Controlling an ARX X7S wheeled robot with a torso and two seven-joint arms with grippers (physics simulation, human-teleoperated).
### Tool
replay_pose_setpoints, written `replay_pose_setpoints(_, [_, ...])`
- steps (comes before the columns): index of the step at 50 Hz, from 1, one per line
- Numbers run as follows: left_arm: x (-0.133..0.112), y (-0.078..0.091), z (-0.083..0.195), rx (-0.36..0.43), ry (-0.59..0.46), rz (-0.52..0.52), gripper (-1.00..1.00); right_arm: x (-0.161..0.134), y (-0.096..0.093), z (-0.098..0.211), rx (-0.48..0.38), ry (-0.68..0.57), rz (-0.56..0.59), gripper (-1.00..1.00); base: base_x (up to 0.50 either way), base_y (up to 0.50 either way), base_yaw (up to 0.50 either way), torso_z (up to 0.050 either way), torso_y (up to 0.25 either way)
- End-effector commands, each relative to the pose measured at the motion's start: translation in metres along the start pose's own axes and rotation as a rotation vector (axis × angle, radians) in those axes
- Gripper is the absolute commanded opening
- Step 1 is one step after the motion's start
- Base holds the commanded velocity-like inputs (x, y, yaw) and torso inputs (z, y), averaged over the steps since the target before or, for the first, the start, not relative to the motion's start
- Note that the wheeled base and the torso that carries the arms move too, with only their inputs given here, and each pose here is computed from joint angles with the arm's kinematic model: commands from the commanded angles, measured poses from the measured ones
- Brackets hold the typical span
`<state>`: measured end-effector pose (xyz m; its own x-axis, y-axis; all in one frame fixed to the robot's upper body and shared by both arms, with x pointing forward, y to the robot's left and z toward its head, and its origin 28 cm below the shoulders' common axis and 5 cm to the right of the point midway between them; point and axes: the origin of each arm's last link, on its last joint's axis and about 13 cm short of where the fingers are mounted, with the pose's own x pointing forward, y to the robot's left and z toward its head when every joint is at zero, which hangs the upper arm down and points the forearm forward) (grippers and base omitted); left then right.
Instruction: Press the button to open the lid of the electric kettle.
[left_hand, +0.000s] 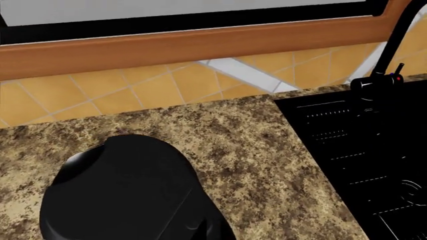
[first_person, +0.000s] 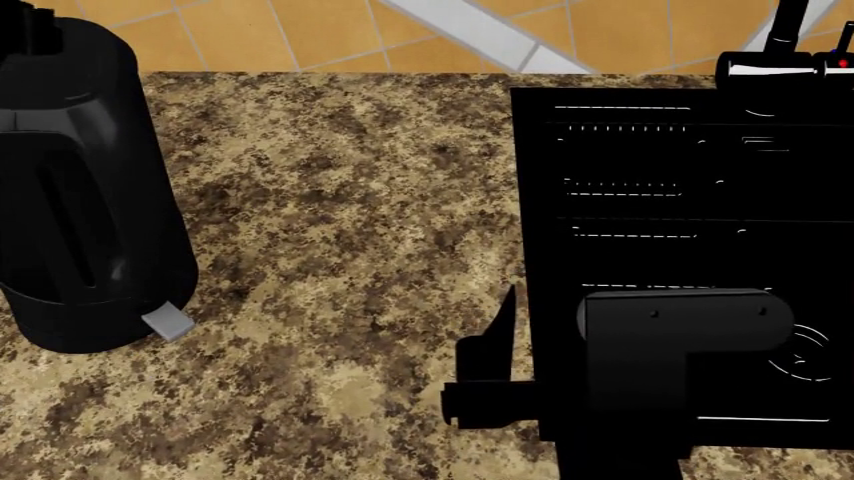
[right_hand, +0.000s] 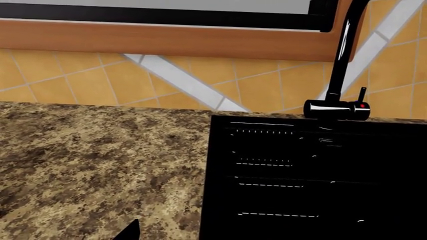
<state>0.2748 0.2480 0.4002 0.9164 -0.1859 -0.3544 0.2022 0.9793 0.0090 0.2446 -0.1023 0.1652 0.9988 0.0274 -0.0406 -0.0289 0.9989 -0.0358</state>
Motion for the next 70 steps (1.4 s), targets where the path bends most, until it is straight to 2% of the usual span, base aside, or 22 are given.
replay_pose_setpoints(1, [0.014,0.019,0.031,-0.078,0.164,-0.015,-1.00,-0.002,-0.002,-0.001,0.007,-0.002,-0.007,1.00,0.00,0.00,0.00,0.000,0.000])
replay_pose_setpoints(10, [0.030,0.028,0.029,-0.099,0.200,0.018,-1.00,-0.001,-0.003,-0.002,0.005,0.000,-0.006,1.00,0.00,0.00,0.00,0.000,0.000])
replay_pose_setpoints(16, [0.034,0.026,0.022,-0.096,0.222,0.006,-1.00,-0.001,-0.002,-0.002,0.005,0.003,-0.003,1.00,0.00,0.00,0.00,0.000,0.000])
replay_pose_setpoints(21, [0.037,0.025,0.003,-0.097,0.258,-0.003,-1.00,-0.001,-0.003,-0.004,0.005,0.006,-0.005,1.00,0.00,0.00,0.00,0.000,0.000])
replay_pose_setpoints(37, [0.049,0.014,-0.020,-0.090,0.309,-0.059,-1.00,-0.003,-0.002,-0.009,0.011,0.017,-0.002,1.00,0.00,0.00,0.00,0.000,0.000])
replay_pose_setpoints(48, [0.055,0.018,-0.037,-0.105,0.340,-0.042,-1.00,-0.003,-0.004,-0.013,0.014,0.019,-0.008,1.00,0.00,0.00,0.00,0.000,0.000])
replay_pose_setpoints(54, [0.057,0.024,-0.049,-0.118,0.357,-0.010,-1.00,-0.004,-0.005,-0.013,0.014,0.022,-0.011,1.00,0.00,0.00,0.00,0.000,0.000])
replay_pose_setpoints(55, [0.057,0.027,-0.052,-0.097,0.358,0.024,-1.00,-0.004,-0.005,-0.014,0.014,0.022,-0.012,1.00,0.00,0.00,0.00,0.000,0.000])
replay_pose_setpoints(56, [0.057,0.028,-0.053,-0.116,0.361,0.022,-1.00,-0.005,-0.004,-0.013,0.014,0.022,-0.011,1.00,0.00,0.00,0.00,0.000,0.000])
replay_pose_setpoints(57, [0.057,0.031,-0.056,-0.091,0.362,0.054,-1.00,-0.004,-0.004,-0.015,0.013,0.024,-0.010,1.00,0.00,0.00,0.00,0.000,0.000])
replay_pose_setpoints(60, [0.057,0.039,-0.063,-0.099,0.370,0.086,-1.00,-0.005,-0.003,-0.013,0.012,0.027,-0.009,1.00,0.00,0.00,0.00,0.000,0.000])
replay_pose_setpoints(63, [0.057,0.040,-0.069,-0.081,0.381,0.103,-1.00,-0.005,-0.003,-0.013,0.010,0.026,-0.009,1.00,0.00,0.00,0.00,0.000,0.000])
replay_pose_setpoints(66, [0.057,0.040,-0.077,-0.032,0.405,0.114,-1.00,-0.005,-0.003,-0.014,0.008,0.027,-0.009,1.00,0.00,0.00,0.00,0.000,0.000])
replay_pose_setpoints(70, [0.059,0.044,-0.088,-0.014,0.418,0.148,-1.00,-0.006,-0.003,-0.015,0.009,0.031,-0.008,1.00,0.00,0.00,0.00,0.000,0.000])
